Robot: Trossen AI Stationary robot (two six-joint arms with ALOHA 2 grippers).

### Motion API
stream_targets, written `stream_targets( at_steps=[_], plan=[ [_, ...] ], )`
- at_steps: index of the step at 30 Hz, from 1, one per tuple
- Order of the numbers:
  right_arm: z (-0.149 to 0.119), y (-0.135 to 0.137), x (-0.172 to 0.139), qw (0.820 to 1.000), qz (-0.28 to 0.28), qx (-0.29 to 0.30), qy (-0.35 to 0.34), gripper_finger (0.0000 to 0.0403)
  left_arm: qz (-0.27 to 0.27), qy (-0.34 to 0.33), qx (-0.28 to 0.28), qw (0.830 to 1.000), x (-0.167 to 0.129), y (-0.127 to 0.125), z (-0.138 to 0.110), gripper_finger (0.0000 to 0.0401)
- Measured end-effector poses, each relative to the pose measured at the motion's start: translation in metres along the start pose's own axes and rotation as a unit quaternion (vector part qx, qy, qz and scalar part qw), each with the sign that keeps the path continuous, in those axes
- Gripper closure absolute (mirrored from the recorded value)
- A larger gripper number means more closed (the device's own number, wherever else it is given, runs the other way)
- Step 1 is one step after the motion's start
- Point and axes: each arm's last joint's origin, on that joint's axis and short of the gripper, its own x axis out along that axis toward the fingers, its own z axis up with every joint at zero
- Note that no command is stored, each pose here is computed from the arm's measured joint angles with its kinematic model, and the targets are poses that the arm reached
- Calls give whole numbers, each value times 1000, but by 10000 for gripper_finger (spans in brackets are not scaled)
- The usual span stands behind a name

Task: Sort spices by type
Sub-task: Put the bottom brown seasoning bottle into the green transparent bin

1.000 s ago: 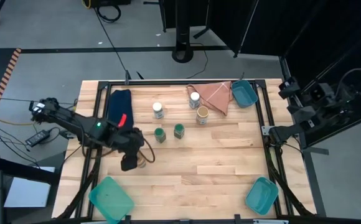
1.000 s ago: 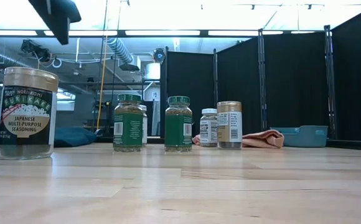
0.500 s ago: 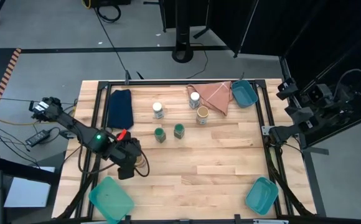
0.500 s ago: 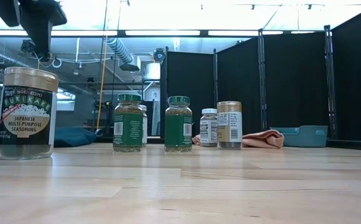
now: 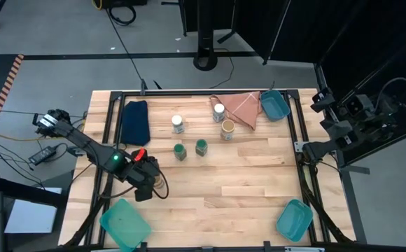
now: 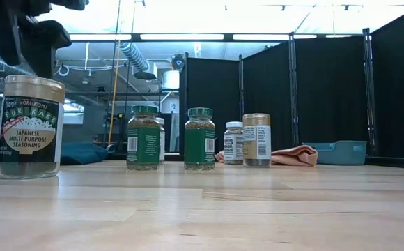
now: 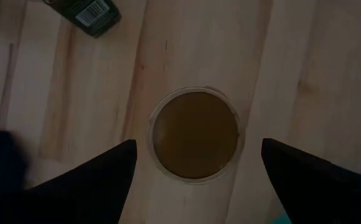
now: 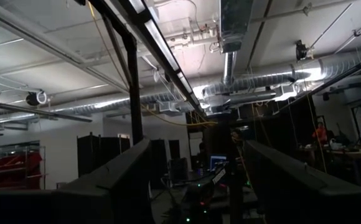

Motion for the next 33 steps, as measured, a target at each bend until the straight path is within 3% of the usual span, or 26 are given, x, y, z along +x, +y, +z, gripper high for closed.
stream_targets(
  at_steps=[13,33],
  plan=[
    [-2,0,0,1000,-1,-1,12,139,-3,-13,-3,1000,16,-1,-4,50],
    [-3,0,0,1000,-1,-1,15,139,7,-31,-4,999,16,-1,-2,50]
  ],
)
